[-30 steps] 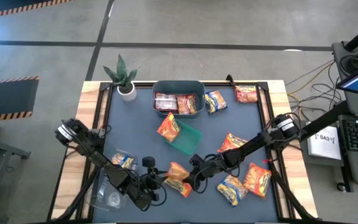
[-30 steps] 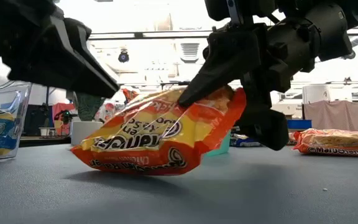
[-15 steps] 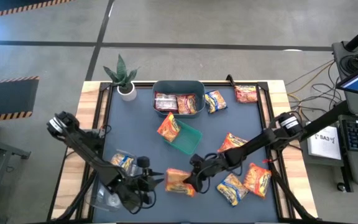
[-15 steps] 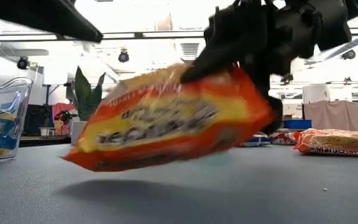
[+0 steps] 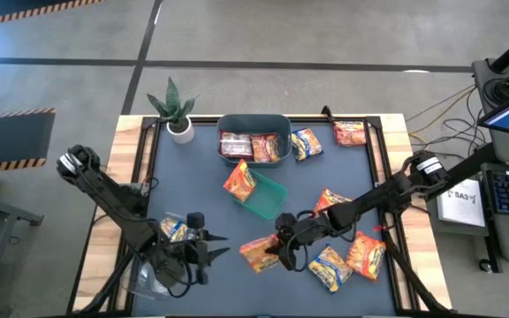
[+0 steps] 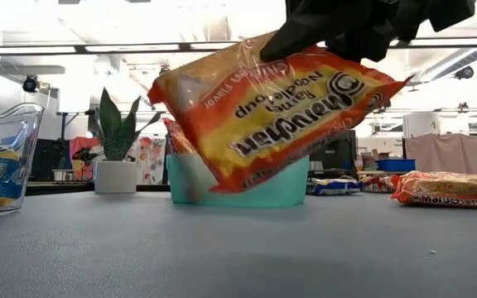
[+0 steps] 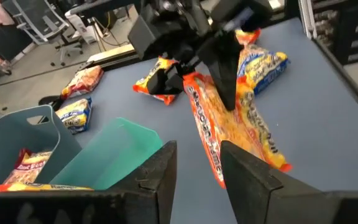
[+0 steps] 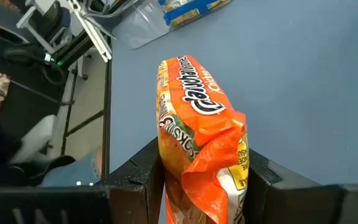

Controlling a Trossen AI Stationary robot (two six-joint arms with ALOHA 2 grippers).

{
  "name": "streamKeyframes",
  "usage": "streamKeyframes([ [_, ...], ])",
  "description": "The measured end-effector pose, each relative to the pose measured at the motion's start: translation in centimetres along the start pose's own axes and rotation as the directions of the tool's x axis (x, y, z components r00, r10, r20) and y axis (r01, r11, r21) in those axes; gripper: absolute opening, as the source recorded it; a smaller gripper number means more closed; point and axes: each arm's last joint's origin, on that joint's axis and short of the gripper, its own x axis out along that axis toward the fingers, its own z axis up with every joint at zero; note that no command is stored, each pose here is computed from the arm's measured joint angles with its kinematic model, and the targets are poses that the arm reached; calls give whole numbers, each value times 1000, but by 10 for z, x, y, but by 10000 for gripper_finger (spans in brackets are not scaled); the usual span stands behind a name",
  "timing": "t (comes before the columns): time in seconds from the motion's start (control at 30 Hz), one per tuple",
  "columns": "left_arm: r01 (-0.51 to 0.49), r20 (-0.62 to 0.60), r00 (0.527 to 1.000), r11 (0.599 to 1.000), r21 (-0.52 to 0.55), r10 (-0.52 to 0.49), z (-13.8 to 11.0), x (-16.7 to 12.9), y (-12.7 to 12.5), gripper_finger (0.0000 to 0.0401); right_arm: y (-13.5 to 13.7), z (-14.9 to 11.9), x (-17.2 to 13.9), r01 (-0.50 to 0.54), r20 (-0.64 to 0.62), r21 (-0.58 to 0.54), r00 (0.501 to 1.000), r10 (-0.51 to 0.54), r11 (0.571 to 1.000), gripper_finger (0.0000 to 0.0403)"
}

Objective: Sort Maruchan noodles
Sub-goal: Put the orange noodle pack into the green bin

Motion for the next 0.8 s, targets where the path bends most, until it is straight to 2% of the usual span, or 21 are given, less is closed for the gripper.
streamKeyframes([
  [0.17, 5, 13, 1000, 999, -46, -4, -3, 5, 0, 130, -1, 0, 0, 13, 6, -58, 1000, -12, 998, 131],
  [0.37, -4, -8, 1000, 997, -81, 4, -10, 19, -4, 180, -3, -1, 0, 45, 13, -124, 999, -43, 991, 131],
  [0.63, -53, -40, 998, 996, -73, 50, -29, 53, -16, 226, -3, -1, 1, 55, 20, -203, 998, -52, 978, 131],
  [0.8, 22, -1, 1000, 994, -106, -22, -30, 75, -22, 231, -3, -1, 1, 55, 20, -270, 998, -52, 961, 130],
])
